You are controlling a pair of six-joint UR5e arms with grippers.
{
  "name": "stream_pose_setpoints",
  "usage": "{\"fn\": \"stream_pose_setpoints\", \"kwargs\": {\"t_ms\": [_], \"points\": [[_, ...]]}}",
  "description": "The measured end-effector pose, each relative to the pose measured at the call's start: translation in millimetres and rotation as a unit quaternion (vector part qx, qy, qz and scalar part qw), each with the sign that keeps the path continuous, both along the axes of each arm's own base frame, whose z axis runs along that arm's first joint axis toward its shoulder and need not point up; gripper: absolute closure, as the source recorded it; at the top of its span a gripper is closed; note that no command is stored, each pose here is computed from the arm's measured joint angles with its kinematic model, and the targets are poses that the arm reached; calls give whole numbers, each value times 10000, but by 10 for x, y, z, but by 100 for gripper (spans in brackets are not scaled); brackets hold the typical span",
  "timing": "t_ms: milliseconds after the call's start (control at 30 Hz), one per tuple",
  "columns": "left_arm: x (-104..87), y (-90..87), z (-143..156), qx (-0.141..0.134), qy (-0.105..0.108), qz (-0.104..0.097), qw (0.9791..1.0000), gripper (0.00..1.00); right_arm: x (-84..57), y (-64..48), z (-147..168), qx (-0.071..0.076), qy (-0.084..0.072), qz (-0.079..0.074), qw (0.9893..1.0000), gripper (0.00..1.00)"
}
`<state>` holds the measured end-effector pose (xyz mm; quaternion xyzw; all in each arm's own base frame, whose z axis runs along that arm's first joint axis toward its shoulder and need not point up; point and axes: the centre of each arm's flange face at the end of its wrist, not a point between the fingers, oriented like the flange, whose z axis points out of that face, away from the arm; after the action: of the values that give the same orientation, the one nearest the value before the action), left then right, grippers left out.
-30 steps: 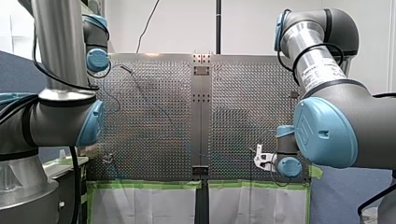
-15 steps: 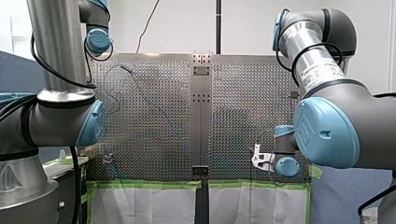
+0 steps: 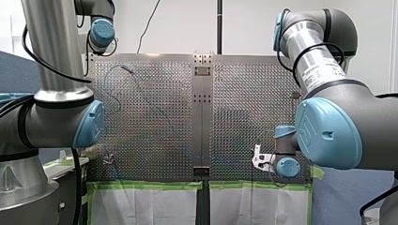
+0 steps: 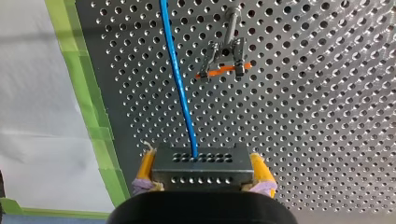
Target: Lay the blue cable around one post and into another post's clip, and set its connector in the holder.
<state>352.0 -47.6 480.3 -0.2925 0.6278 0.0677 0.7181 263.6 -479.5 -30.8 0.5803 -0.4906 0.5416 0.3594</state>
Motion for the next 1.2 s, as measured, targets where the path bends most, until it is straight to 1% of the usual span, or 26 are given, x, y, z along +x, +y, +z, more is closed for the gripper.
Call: {"fn": "stream_pose_setpoints", "kwargs": {"t_ms": [133,233,333,433,467,533,567,633,667,767,900,1067,1200], "points": [[-38,-82,-34,137,271,-160,9994,0,1,0,2,-2,0,-2,10000,100],[-61,-147,-52,257,480,-346,9979,0,-1,0,2,-2,1,-10,10000,100],[-81,-206,-51,390,682,-549,9954,0,-2,0,1,-1,2,-13,10000,100],[-99,-260,-44,528,879,-757,9919,0,2,1,1,-2,4,-10,10000,100],[-104,-279,-39,583,951,-836,9902,0,3,2,1,-3,5,-9,10000,100],[-108,-305,-35,657,1062,-943,9877,0,7,1,2,-6,7,-6,10000,100],[-104,-317,-34,706,1136,-996,9860,0,10,0,3,-8,6,-2,10000,100],[-95,-330,-48,773,1274,-1057,9832,0,16,1,5,-10,6,3,10000,100],[-90,-336,-62,819,1372,-1087,9812,0,19,0,5,-10,5,6,10000,100],[-93,-345,-94,881,1574,-1134,9770,0,26,2,6,-11,3,12,10000,100],[-122,-350,-126,880,1773,-1161,9733,0,28,0,8,-18,-1,13,10000,100],[-187,-355,-163,809,2026,-1181,9687,0,37,4,7,-21,-3,22,10000,100],[-233,-354,-185,726,2179,-1166,9663,0,43,5,9,-28,-12,27,10000,100]]}}
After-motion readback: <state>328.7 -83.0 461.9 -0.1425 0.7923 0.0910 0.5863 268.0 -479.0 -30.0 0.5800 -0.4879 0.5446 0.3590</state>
